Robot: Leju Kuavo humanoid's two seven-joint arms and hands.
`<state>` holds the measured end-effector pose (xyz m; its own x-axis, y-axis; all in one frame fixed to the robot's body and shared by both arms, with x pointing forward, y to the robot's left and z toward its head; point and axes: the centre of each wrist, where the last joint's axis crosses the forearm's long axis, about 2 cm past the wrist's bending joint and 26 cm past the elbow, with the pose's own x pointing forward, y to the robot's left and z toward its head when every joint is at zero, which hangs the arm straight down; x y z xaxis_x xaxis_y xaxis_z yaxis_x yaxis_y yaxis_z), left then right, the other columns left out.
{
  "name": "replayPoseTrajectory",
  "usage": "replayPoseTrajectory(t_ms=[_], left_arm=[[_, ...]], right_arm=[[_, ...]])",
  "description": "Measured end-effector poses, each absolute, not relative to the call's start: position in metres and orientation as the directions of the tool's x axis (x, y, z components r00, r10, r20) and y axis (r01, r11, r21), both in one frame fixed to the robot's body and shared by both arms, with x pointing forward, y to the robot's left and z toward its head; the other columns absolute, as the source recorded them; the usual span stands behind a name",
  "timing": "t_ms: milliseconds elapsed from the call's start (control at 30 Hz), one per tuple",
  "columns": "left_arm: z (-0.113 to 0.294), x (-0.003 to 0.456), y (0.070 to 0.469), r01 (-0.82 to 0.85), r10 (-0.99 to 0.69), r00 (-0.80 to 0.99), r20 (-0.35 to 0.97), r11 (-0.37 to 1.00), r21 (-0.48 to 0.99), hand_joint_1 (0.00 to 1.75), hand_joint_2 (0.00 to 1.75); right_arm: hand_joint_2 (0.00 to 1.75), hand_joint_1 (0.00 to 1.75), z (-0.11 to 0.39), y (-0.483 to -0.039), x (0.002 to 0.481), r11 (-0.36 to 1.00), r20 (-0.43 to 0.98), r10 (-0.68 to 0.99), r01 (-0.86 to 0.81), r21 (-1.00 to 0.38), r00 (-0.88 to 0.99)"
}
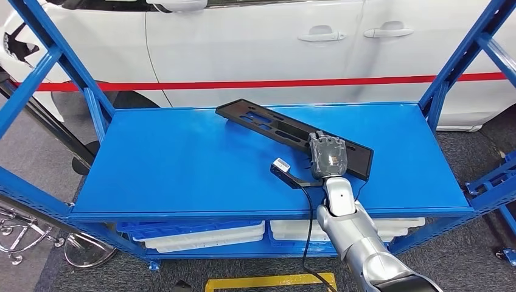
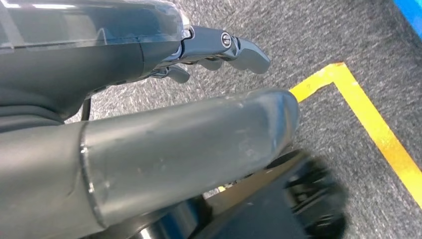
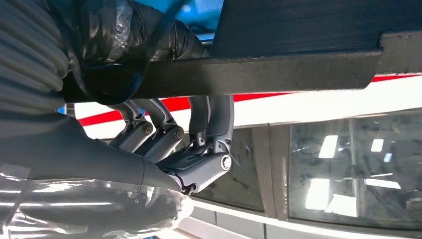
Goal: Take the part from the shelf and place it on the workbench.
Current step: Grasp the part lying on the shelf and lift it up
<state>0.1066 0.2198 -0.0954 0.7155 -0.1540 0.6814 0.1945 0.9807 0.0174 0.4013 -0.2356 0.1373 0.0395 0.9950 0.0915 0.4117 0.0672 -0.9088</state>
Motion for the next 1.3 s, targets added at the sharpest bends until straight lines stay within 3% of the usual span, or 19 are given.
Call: replayPoseTrajectory(t_ms=[333, 567, 700, 900, 1300], left_arm=[[-0.095, 0.106, 0.22, 0.19, -0.154, 0.715, 0.682, 0.981, 0.023, 0.0, 0.0], [-0.097, 0.1, 0.222, 0.109, -0.088, 0.704, 0.705, 0.994, 0.016, 0.0, 0.0], [-0.099, 0.091, 0.225, 0.016, -0.008, 0.7, 0.714, 1.0, -0.004, 0.0, 1.75], [-0.103, 0.076, 0.229, -0.062, 0.037, 0.687, 0.725, 0.998, 0.009, 0.0, 1.75], [-0.104, 0.068, 0.232, -0.101, 0.028, 0.66, 0.751, 0.994, 0.052, 0.0, 1.75]], right_arm=[[1.75, 1.75, 0.141, -0.235, 0.401, 0.113, 0.13, 0.991, 0.423, -0.899, 0.013], [1.75, 1.75, 0.159, -0.228, 0.401, 0.382, 0.289, 0.922, 0.497, -0.779, -0.257], [1.75, 1.75, 0.173, -0.211, 0.393, 0.552, 0.416, 0.834, 0.551, -0.625, -0.363], [1.75, 1.75, 0.174, -0.182, 0.364, 0.673, 0.526, 0.735, 0.553, -0.492, -0.427], [1.75, 1.75, 0.197, -0.149, 0.335, 0.786, 0.533, 0.616, 0.498, -0.366, -0.58]])
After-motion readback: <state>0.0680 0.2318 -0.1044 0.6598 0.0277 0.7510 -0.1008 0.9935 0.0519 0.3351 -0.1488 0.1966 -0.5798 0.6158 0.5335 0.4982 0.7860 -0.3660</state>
